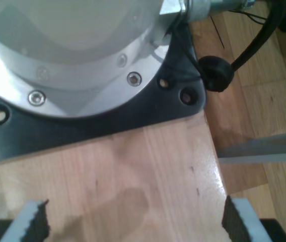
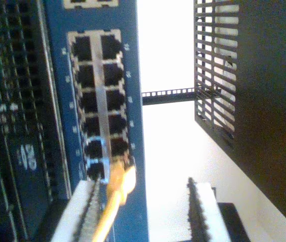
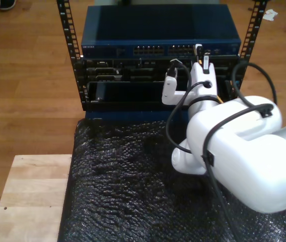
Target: Grab the cable and plug it in
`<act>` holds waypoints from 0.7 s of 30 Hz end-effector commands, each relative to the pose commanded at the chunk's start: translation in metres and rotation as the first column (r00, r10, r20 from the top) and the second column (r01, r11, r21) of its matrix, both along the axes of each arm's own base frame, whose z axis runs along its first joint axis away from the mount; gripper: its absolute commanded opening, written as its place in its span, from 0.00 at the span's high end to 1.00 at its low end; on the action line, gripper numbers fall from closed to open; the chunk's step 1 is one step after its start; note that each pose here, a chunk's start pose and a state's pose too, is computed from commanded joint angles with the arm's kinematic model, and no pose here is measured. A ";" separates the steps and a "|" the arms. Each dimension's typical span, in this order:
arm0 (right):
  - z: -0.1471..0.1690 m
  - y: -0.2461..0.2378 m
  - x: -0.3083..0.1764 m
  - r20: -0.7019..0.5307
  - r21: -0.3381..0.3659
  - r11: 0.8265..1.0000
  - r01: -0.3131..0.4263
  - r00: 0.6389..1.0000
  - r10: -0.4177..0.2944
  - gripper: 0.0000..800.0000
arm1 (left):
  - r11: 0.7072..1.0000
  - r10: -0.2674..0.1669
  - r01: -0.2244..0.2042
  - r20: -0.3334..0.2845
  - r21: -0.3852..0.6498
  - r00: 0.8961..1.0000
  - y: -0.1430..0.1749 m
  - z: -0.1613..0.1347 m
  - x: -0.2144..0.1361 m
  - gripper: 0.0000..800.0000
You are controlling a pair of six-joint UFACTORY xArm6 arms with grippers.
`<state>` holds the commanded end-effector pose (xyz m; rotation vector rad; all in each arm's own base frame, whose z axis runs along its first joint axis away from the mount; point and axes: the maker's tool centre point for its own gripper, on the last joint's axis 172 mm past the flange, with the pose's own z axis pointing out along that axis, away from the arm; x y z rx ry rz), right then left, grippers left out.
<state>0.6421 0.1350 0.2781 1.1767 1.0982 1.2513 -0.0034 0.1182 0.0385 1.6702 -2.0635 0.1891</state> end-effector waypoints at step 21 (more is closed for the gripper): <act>0.027 -0.044 -0.027 -0.332 0.035 0.998 -0.053 0.941 0.062 0.17 | 1.000 0.000 0.000 0.000 -0.001 1.000 -0.001 0.000 0.000 0.00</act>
